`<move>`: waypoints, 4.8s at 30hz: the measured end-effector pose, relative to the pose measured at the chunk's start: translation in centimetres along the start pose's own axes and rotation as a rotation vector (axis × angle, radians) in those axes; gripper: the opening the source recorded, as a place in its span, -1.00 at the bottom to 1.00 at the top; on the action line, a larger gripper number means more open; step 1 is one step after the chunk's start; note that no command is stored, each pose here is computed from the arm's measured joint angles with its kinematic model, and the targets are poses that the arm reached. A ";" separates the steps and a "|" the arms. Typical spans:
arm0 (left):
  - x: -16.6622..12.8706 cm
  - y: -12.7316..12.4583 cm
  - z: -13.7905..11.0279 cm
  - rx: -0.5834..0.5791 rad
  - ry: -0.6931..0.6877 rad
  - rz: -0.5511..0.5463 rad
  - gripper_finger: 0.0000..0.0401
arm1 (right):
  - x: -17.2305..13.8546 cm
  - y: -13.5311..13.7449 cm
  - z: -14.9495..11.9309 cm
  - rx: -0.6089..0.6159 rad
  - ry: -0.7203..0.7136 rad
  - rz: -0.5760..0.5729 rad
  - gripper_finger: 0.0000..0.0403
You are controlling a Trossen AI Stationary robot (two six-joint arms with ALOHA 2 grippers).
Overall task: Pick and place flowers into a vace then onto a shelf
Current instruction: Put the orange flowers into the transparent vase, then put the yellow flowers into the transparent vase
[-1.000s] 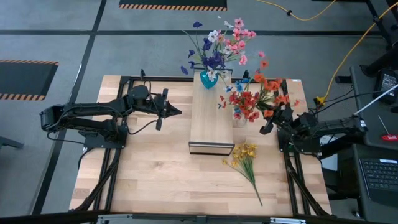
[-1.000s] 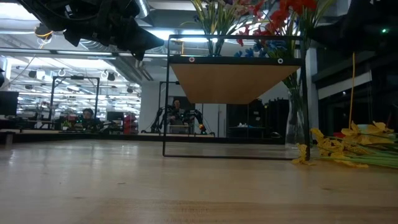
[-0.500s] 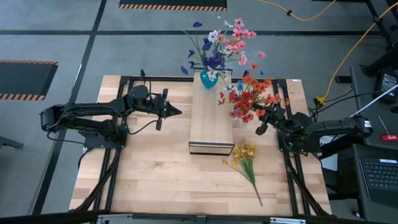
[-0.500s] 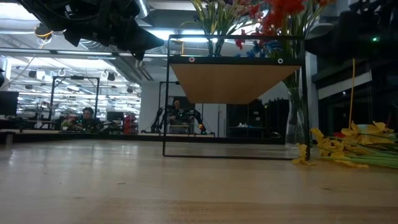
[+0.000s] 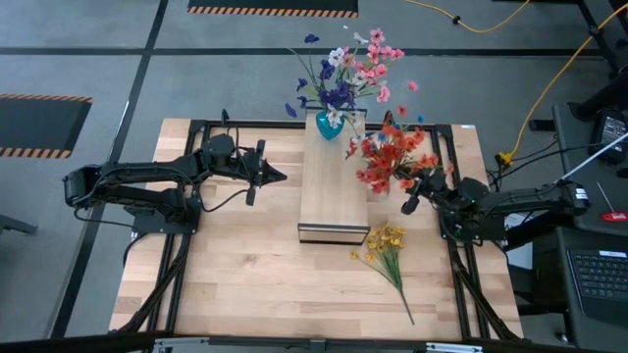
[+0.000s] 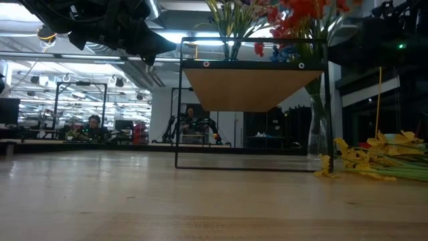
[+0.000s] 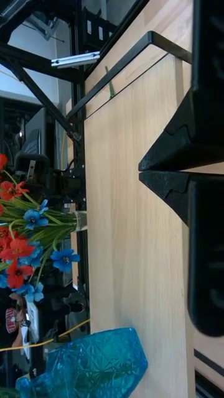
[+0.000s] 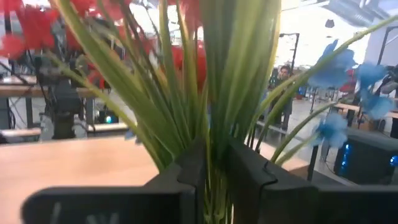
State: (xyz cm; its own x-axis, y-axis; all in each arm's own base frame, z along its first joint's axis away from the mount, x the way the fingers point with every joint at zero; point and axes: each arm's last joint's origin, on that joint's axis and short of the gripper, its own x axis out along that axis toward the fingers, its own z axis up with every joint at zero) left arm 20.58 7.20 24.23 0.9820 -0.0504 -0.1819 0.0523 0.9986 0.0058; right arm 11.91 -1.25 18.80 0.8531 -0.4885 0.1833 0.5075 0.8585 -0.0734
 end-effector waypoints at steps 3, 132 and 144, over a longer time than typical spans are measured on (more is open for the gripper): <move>0.0 0.0 0.0 0.000 0.000 0.000 -0.97 | 0.0 0.1 -0.4 0.014 0.039 0.006 -0.60; 0.0 0.0 -0.3 -0.014 0.029 -0.005 -0.98 | -1.8 0.3 4.2 0.501 1.223 0.156 -0.83; 0.0 -0.1 -0.5 -0.023 0.047 -0.007 -0.98 | -3.2 2.3 3.8 0.543 1.395 0.157 -0.98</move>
State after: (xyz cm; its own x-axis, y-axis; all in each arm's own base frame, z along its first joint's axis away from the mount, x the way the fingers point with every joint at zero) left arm 20.47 7.14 23.75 0.9719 -0.0573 -0.2282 0.0546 0.9983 -0.0183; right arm 9.90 2.87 21.77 0.4789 0.1280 -0.8685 0.5636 0.7136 0.4160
